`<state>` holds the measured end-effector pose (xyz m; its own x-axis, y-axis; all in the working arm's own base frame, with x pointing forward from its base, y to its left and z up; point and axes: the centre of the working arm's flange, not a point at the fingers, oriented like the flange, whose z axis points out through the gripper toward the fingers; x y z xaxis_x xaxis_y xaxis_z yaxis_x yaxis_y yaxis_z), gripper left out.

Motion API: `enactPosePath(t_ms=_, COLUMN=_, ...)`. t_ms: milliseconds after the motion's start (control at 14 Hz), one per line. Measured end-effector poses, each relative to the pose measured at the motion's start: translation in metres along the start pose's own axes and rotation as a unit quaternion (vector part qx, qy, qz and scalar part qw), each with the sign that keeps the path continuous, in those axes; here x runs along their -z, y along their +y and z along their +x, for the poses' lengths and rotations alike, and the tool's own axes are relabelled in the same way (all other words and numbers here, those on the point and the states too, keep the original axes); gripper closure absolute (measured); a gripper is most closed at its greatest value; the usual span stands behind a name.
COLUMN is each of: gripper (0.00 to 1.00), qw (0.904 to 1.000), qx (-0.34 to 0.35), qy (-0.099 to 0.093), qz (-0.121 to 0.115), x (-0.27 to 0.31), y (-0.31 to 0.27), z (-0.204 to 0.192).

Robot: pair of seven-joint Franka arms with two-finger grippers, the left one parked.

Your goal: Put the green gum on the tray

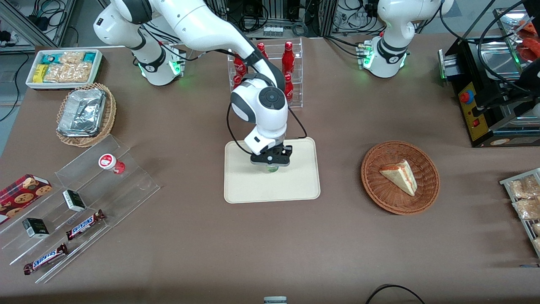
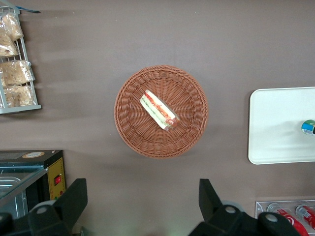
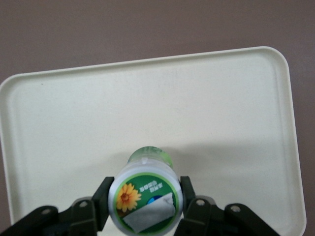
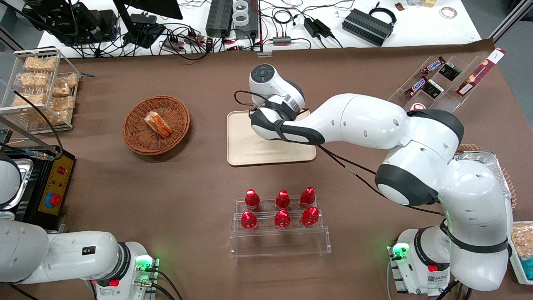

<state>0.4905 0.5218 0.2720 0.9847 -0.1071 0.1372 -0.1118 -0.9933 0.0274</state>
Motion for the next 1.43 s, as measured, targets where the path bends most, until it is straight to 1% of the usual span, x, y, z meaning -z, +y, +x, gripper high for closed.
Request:
enactPosePath(t_ms=143, gripper=0.41, qw=1.0000, qx=0.003, qy=-0.004, qz=-0.006, x=-0.014, y=0.000, z=-0.005)
enactPosePath(t_ms=357, gripper=0.41, qw=0.9999, qx=0.007, qy=-0.005, qz=-0.009, x=-0.030, y=-0.001, z=-0.013)
enactPosePath(t_ms=571, gripper=0.41, qw=0.9999, qx=0.008, qy=-0.006, qz=-0.010, x=-0.034, y=-0.001, z=-0.015)
enactPosePath(t_ms=714, gripper=0.26, qw=0.9999, qx=0.008, qy=-0.007, qz=-0.010, x=-0.034, y=-0.001, z=-0.015)
enactPosePath(t_ms=786, gripper=0.15, qw=0.9999, qx=0.008, qy=-0.006, qz=-0.009, x=-0.033, y=-0.001, z=-0.015)
enactPosePath(t_ms=929, gripper=0.00, qw=1.0000, qx=0.005, qy=-0.004, qz=-0.005, x=-0.026, y=0.000, z=-0.010)
enactPosePath(t_ms=1071, gripper=0.00, qw=1.0000, qx=-0.003, qy=-0.004, qz=-0.002, x=0.001, y=0.007, z=0.004)
enactPosePath(t_ms=1214, gripper=0.00, qw=0.9997, qx=0.002, qy=-0.022, qz=-0.009, x=0.050, y=0.033, z=0.029)
enactPosePath(t_ms=1286, gripper=0.00, qw=0.9995, qx=0.009, qy=-0.030, qz=-0.008, x=0.083, y=0.055, z=0.046)
enactPosePath(t_ms=1429, gripper=0.00, qw=0.9989, qx=0.023, qy=-0.040, qz=0.005, x=0.144, y=0.112, z=0.077)
